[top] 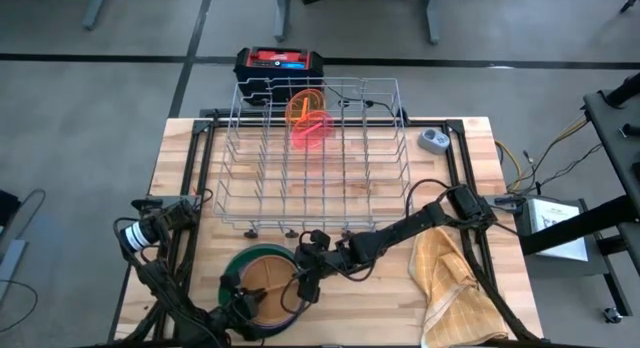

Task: Sort dishes
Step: Put the brown plate into the dish rack

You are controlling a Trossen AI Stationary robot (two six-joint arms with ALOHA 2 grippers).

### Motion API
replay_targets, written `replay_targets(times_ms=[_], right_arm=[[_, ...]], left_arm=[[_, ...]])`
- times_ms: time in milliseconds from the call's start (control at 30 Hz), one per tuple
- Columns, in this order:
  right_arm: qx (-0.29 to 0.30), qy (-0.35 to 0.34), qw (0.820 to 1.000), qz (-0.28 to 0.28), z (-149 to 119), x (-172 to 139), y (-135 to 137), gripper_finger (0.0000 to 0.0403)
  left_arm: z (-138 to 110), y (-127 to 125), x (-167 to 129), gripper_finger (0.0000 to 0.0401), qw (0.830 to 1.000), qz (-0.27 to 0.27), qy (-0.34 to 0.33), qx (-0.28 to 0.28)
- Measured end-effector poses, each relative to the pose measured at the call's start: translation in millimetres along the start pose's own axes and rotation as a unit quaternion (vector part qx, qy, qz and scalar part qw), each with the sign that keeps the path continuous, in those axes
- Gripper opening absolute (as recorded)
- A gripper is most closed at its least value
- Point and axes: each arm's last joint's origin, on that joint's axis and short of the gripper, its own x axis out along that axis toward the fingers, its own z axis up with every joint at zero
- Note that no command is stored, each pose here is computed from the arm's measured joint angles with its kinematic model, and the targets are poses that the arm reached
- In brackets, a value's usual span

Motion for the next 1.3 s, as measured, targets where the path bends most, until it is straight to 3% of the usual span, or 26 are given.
replay_targets(times_ms=[333,767,1033,1300], right_arm=[[-0.003,-0.001,1.000,-0.003,0.6,0.3,-1.3,0.0178],[-0.022,-0.013,0.999,-0.022,2.4,0.6,-3.6,0.0013],[-0.045,-0.002,0.999,-0.018,1.0,-3.5,-1.0,0.0000],[-0.044,-0.013,0.999,-0.014,6.5,-12.0,1.5,0.0001]], left_arm=[[3.9,0.5,6.1,0.0023,1.000,0.010,-0.028,-0.003],[6.0,-1.7,6.8,0.0021,0.999,0.005,-0.047,-0.017],[13.4,-2.8,1.2,0.0020,0.999,0.007,-0.035,0.007],[21.5,-3.7,-7.8,0.0020,0.999,-0.002,0.038,0.020]])
